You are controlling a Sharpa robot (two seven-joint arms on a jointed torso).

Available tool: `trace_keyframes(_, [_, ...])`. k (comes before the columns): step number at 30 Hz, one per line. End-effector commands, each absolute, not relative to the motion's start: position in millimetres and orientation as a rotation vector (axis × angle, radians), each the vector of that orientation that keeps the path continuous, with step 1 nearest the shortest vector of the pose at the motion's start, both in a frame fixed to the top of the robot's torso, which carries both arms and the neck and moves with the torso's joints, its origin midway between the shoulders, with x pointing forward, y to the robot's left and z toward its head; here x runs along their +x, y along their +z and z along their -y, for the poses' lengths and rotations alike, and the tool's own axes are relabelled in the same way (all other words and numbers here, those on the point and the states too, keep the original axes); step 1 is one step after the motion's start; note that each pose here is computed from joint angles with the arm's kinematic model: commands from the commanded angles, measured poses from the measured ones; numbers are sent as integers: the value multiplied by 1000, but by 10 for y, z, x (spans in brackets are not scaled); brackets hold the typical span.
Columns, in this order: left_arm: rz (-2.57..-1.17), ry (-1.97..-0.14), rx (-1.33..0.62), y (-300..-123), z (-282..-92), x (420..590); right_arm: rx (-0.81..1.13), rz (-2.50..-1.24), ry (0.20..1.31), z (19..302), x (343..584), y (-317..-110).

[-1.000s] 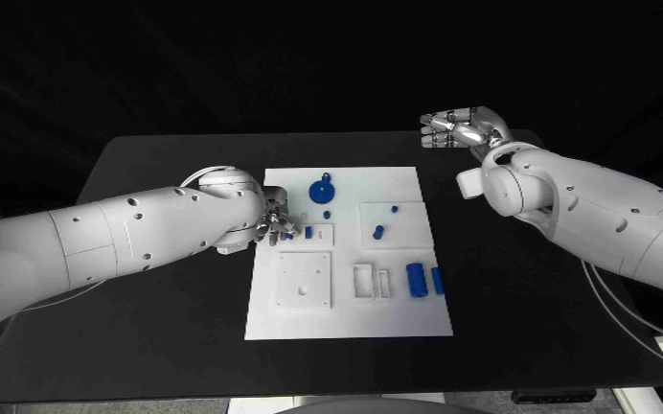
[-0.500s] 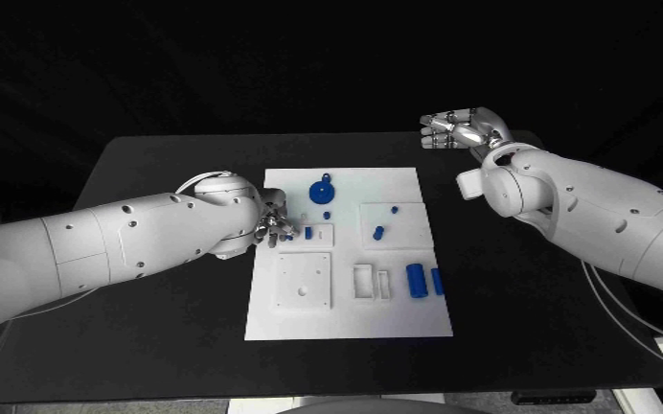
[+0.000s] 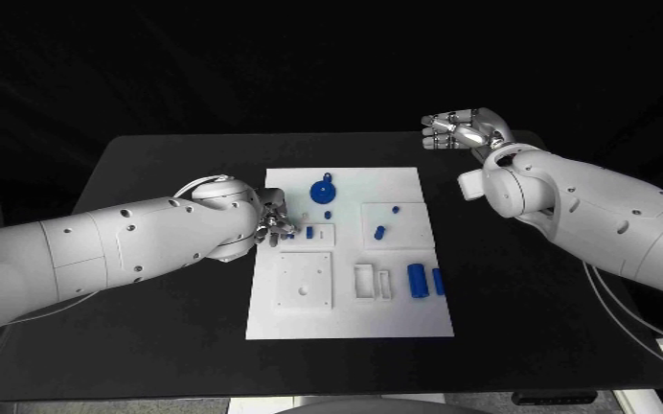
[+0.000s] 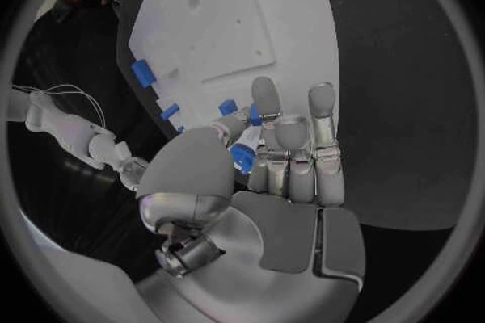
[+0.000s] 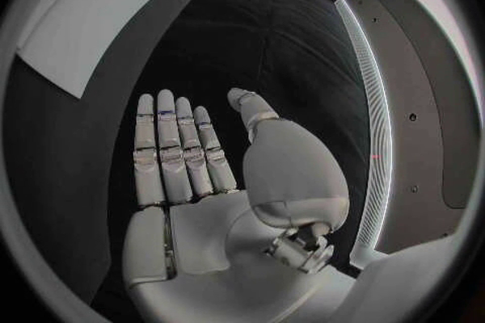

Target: Assemble the parts on the task board

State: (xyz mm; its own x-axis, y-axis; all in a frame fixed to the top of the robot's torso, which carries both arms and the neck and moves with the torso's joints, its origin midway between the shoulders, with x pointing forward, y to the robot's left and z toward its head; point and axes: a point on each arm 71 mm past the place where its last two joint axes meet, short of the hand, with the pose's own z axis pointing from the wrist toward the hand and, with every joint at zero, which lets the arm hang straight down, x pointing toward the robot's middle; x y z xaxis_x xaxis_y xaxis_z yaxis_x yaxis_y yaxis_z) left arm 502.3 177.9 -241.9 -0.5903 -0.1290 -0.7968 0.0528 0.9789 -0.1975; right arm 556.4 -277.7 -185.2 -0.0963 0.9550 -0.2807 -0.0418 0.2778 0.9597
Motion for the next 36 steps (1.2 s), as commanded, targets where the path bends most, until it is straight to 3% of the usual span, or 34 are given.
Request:
trace_keyframes(1, [-2179,-256,-75,-2444,-1781,5015,917,-1388,1097,2763,5562,-1851])
trace_keyframes(36, [-2232,-239,-57,-2512,-1797,4981,921,-1393,1096,2771,5555,-1880])
